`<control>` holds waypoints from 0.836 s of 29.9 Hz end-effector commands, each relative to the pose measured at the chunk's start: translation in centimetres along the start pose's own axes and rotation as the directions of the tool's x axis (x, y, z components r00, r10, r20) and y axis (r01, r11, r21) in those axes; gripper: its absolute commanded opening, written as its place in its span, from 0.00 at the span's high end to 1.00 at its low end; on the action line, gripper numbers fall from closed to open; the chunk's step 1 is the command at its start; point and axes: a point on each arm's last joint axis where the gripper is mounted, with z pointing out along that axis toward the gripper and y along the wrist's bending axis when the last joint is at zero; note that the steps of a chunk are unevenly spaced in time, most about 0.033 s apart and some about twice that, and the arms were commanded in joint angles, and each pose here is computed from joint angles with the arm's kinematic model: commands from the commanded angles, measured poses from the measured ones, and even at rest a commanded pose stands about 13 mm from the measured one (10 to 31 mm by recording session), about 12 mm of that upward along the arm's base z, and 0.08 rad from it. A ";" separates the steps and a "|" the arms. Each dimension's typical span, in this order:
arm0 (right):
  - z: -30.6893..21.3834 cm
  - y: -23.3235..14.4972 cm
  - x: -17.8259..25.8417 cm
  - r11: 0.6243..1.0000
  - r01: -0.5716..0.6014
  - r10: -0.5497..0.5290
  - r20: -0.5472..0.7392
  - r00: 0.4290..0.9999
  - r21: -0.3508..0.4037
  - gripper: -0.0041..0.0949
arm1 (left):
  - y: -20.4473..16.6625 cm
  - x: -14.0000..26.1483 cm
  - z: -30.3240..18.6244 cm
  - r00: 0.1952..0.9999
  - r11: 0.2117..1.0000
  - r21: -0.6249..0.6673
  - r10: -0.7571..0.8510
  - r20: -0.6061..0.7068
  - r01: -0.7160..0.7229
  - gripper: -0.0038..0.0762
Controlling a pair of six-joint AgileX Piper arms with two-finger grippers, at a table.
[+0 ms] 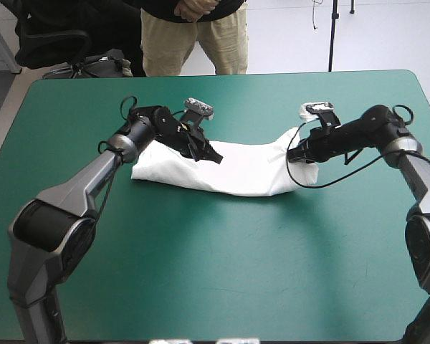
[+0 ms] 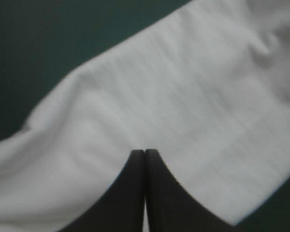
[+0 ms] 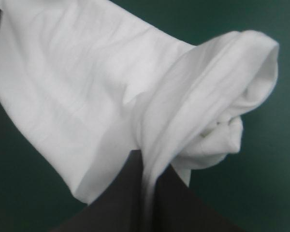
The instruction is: Fold the cloth
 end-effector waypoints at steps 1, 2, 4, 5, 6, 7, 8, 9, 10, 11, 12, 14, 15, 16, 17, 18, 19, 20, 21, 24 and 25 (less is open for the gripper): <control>-2.3 4.4 -3.0 0.995 0.095 -0.097 0.055 0.994 0.034 0.95 | -1.6 -2.3 -10.1 0.976 0.981 -0.165 0.129 0.175 -0.100 0.97; -2.3 5.6 -3.6 0.992 0.124 -0.125 0.057 0.990 0.033 0.95 | -1.9 -2.2 -12.2 0.971 0.970 -0.216 0.154 0.182 -0.113 0.97; -2.1 8.2 -4.6 0.983 0.181 -0.182 0.066 0.981 0.014 0.96 | -2.5 -1.6 -16.0 0.965 0.948 -0.292 0.184 0.187 -0.124 0.97; -2.0 9.6 -5.1 0.978 0.211 -0.210 0.076 0.975 0.004 0.96 | -2.9 -1.2 -18.1 0.960 0.934 -0.330 0.208 0.186 -0.139 0.97; -2.1 10.7 -5.4 0.971 0.238 -0.237 0.082 0.968 0.002 0.96 | -3.2 -0.7 -19.7 0.957 0.921 -0.360 0.225 0.183 -0.147 0.97; -2.0 11.9 -5.8 0.964 0.267 -0.265 0.087 0.960 -0.003 0.96 | -3.7 -0.1 -21.6 0.954 0.911 -0.386 0.232 0.189 -0.145 0.97; -1.8 13.1 -6.1 0.957 0.289 -0.287 0.092 0.953 -0.006 0.96 | -4.2 0.5 -23.4 0.951 0.902 -0.409 0.235 0.201 -0.136 0.97; -1.9 14.0 -6.5 0.951 0.311 -0.309 0.102 0.946 -0.004 0.96 | -4.7 1.1 -25.2 0.946 0.894 -0.428 0.242 0.217 -0.131 0.97; -1.6 15.0 -6.8 0.943 0.333 -0.331 0.104 0.938 -0.003 0.95 | -5.2 1.8 -26.8 0.942 0.886 -0.447 0.244 0.230 -0.121 0.97; -1.4 15.9 -7.1 0.938 0.347 -0.345 0.109 0.932 -0.003 0.95 | -5.7 2.5 -28.4 0.937 0.881 -0.460 0.247 0.248 -0.111 0.97; -1.2 16.7 -7.4 0.934 0.357 -0.354 0.112 0.928 -0.006 0.96 | -6.1 3.1 -29.5 0.934 0.881 -0.462 0.243 0.263 -0.100 0.97; -0.4 18.1 -8.4 0.925 0.379 -0.374 0.127 0.919 -0.014 0.96 | -7.3 4.6 -32.1 0.921 0.883 -0.464 0.235 0.309 -0.070 0.97; 0.1 18.6 -9.0 0.922 0.387 -0.381 0.136 0.914 -0.017 0.96 | -7.8 5.3 -33.3 0.915 0.885 -0.462 0.234 0.330 -0.060 0.97; 0.6 19.0 -9.4 0.920 0.392 -0.385 0.138 0.912 -0.022 0.96 | -8.2 5.9 -34.1 0.909 0.889 -0.455 0.226 0.351 -0.045 0.97; 1.2 19.4 -10.1 0.917 0.397 -0.391 0.138 0.910 -0.023 0.95 | -8.7 6.5 -35.1 0.903 0.892 -0.450 0.218 0.371 -0.031 0.97; 2.0 19.7 -10.7 0.917 0.397 -0.391 0.133 0.911 -0.026 0.96 | -9.1 7.2 -35.9 0.897 0.893 -0.449 0.213 0.387 -0.019 0.97; 3.1 19.9 -11.1 0.917 0.397 -0.391 0.122 0.912 -0.035 0.96 | -9.4 7.8 -36.7 0.890 0.893 -0.450 0.214 0.403 -0.011 0.97; 3.9 20.2 -11.6 0.915 0.401 -0.394 0.118 0.911 -0.046 0.96 | -9.7 8.3 -37.3 0.885 0.893 -0.451 0.215 0.412 -0.007 0.97; 4.7 20.6 -12.1 0.912 0.405 -0.398 0.112 0.911 -0.057 0.96 | -10.0 8.7 -37.8 0.881 0.892 -0.453 0.218 0.421 -0.005 0.97; 6.4 21.8 -13.2 0.907 0.416 -0.408 0.119 0.905 -0.058 0.95 | -10.3 9.5 -38.4 0.879 0.891 -0.455 0.219 0.423 -0.003 0.97; 7.0 22.2 -13.3 0.908 0.415 -0.407 0.127 0.905 -0.050 0.95 | -10.3 9.7 -38.5 0.882 0.889 -0.458 0.218 0.418 -0.003 0.97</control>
